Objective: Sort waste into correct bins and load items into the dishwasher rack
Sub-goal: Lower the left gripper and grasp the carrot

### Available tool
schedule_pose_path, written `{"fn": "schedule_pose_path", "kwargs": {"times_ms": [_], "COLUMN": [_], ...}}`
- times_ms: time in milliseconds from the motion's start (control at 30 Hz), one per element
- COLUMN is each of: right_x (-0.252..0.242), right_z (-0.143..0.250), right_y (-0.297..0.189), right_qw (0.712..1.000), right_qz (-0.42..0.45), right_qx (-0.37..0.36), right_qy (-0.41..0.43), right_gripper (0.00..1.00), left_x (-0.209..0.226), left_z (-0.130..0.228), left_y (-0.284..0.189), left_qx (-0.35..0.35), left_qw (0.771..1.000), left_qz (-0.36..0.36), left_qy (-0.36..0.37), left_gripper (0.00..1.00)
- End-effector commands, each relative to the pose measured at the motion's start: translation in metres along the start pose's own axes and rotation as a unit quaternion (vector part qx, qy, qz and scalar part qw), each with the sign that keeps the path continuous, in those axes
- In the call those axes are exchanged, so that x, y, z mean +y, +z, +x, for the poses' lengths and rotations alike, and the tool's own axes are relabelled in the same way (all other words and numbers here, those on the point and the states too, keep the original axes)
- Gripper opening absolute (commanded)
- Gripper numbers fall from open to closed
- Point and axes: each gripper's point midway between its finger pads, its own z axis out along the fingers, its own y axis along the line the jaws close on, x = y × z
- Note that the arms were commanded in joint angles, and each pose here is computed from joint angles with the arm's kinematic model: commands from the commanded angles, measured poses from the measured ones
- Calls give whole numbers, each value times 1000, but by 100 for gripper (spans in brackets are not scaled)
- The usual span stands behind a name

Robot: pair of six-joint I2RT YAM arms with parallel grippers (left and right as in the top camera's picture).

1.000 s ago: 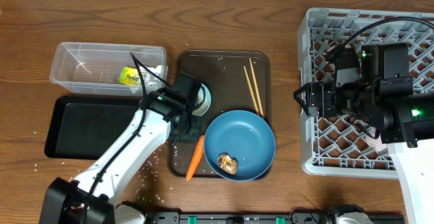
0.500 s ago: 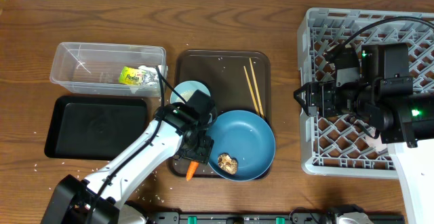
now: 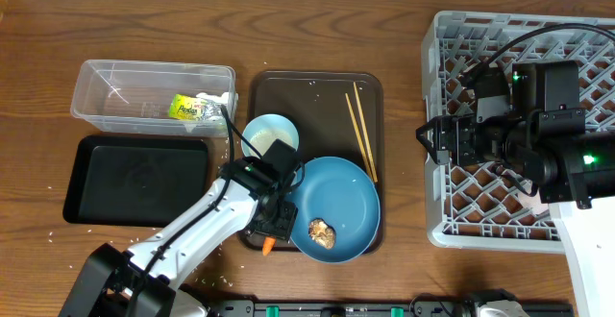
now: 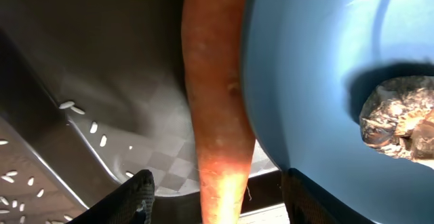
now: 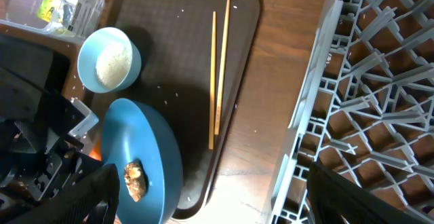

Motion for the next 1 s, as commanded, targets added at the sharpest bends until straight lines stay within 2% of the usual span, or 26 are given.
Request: {"fn": "schedule_pose_path", "kwargs": {"times_ms": [0, 300, 700, 967], "right_x": [3, 3, 3, 3], "right_z": [-2, -2, -2, -2], "right_y": [-1, -1, 0, -1], "right_qw": [1000, 1000, 1000, 1000], "right_qz": [-1, -1, -1, -1], "right_qx": [-2, -2, -2, -2], "right_qy": [-8, -8, -8, -8], "right_gripper": [81, 82, 82, 82], "left_x": [-1, -5, -9, -4], "left_z": [2, 1, -2, 6], "left_y": [1, -8, -36, -17], "left_qx": [1, 6, -22, -13], "left_qw": [1000, 1000, 1000, 1000], "left_qz": [3, 7, 15, 11], "left_qy": [-5, -7, -7, -21], "left_gripper": [61, 62, 63, 63]}}
